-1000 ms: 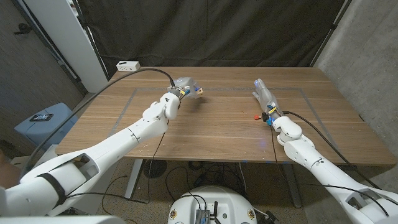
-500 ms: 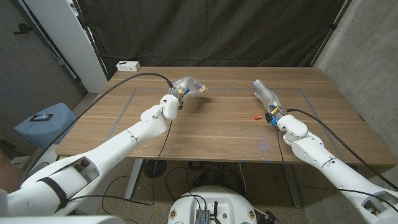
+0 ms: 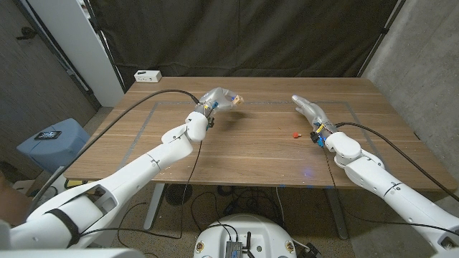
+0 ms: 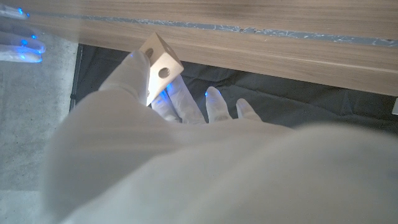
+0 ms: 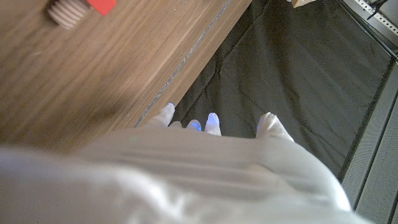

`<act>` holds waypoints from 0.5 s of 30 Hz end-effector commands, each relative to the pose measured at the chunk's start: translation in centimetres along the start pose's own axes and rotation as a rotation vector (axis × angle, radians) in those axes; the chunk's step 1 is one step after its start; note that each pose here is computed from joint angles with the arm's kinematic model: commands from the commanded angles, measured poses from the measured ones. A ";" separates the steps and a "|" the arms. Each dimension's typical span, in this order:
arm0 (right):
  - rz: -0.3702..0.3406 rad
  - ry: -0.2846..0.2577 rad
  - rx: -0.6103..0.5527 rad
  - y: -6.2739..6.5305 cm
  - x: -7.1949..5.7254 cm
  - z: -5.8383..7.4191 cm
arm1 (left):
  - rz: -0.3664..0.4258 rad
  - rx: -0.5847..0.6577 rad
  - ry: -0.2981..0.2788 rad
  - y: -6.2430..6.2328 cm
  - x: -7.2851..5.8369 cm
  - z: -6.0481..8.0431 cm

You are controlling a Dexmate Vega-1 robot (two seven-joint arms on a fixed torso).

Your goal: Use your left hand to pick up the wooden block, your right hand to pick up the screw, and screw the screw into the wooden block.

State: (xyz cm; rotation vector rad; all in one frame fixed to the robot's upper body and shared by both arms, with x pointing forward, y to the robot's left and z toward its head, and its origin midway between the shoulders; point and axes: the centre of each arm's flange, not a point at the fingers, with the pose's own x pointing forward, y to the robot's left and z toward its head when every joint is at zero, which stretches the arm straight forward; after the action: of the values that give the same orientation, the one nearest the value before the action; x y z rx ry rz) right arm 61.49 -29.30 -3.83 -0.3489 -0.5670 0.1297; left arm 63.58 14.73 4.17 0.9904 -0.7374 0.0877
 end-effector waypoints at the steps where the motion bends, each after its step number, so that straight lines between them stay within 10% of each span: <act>1: 0.000 -0.030 -0.094 -0.8 -1.6 0.3 | 0.026 -0.127 -0.025 -0.7 -0.6 -0.3; 15: 0.090 -0.003 -0.309 -2.3 -2.5 1.4 | 0.026 -0.268 -0.027 -1.3 -0.2 -0.9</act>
State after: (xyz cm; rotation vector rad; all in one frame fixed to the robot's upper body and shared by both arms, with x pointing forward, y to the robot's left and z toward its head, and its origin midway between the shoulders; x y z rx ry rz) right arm 59.59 -30.72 -3.68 -0.5222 -0.5924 0.1207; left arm 63.86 14.83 3.14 0.8248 -0.7626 0.0344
